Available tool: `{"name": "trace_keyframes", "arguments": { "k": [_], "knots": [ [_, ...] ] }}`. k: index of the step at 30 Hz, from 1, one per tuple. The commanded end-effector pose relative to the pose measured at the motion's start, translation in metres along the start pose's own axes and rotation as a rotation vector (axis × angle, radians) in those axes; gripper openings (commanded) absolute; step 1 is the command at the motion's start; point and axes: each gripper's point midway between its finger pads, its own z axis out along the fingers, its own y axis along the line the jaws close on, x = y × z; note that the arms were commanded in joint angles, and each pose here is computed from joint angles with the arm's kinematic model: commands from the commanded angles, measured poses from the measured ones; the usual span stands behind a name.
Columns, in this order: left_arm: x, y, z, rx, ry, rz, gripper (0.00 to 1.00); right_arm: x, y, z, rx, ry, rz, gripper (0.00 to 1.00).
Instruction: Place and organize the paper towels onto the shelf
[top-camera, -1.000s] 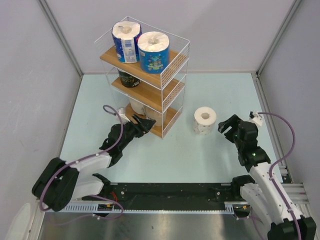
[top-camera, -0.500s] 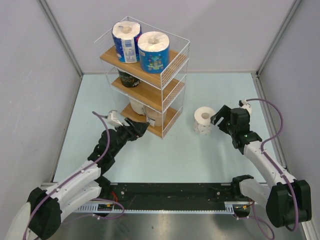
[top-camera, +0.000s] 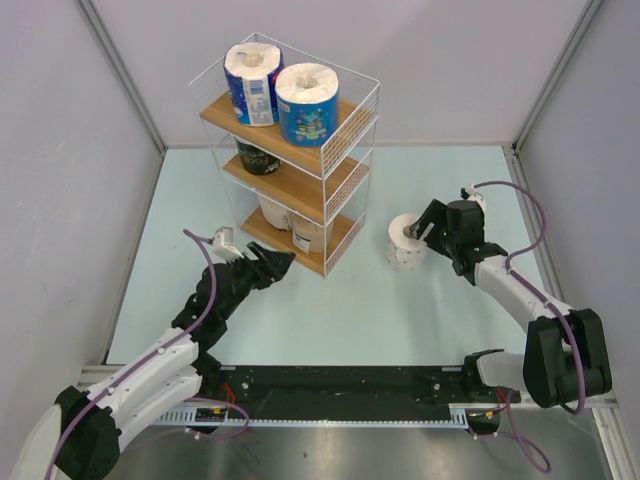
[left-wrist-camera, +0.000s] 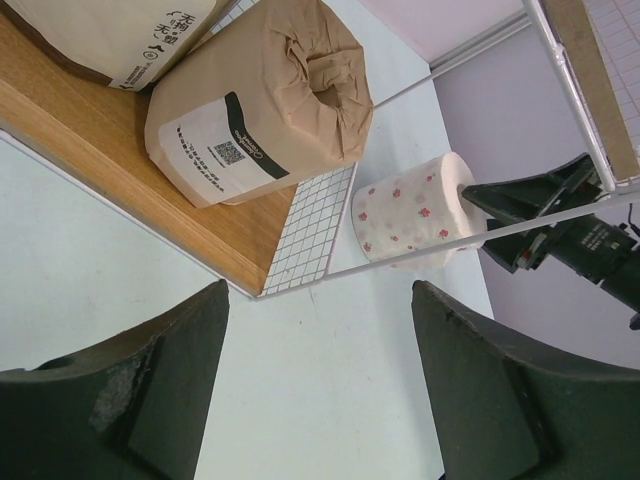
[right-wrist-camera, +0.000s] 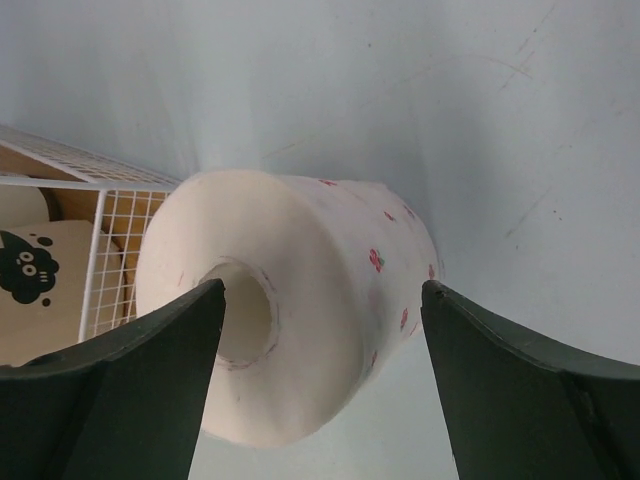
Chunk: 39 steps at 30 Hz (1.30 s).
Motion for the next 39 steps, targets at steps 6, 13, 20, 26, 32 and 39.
{"name": "trace_keyframes", "arguments": {
  "k": [6,13,20,26,32,39],
  "knots": [
    [-0.002,0.004,-0.004,-0.006,-0.019,0.01,0.79,0.004,0.006,0.012,0.038,0.04,-0.077,0.68],
    [-0.002,0.005,-0.005,-0.016,-0.017,0.002,0.79,0.001,0.02,-0.019,-0.042,0.055,-0.115,0.36],
    [-0.005,0.008,-0.002,-0.054,-0.017,0.004,0.79,0.015,0.052,-0.089,-0.263,0.117,-0.24,0.38],
    [-0.007,0.012,0.002,-0.102,-0.007,0.013,0.79,0.07,0.087,-0.123,-0.447,0.283,-0.35,0.37],
    [-0.017,0.01,-0.003,-0.123,-0.026,0.041,0.8,0.141,0.132,-0.133,-0.535,0.345,-0.532,0.38],
    [-0.025,0.014,-0.016,-0.155,-0.053,0.049,0.8,0.165,0.183,-0.127,-0.599,0.26,-0.549,0.38]
  ]
}}
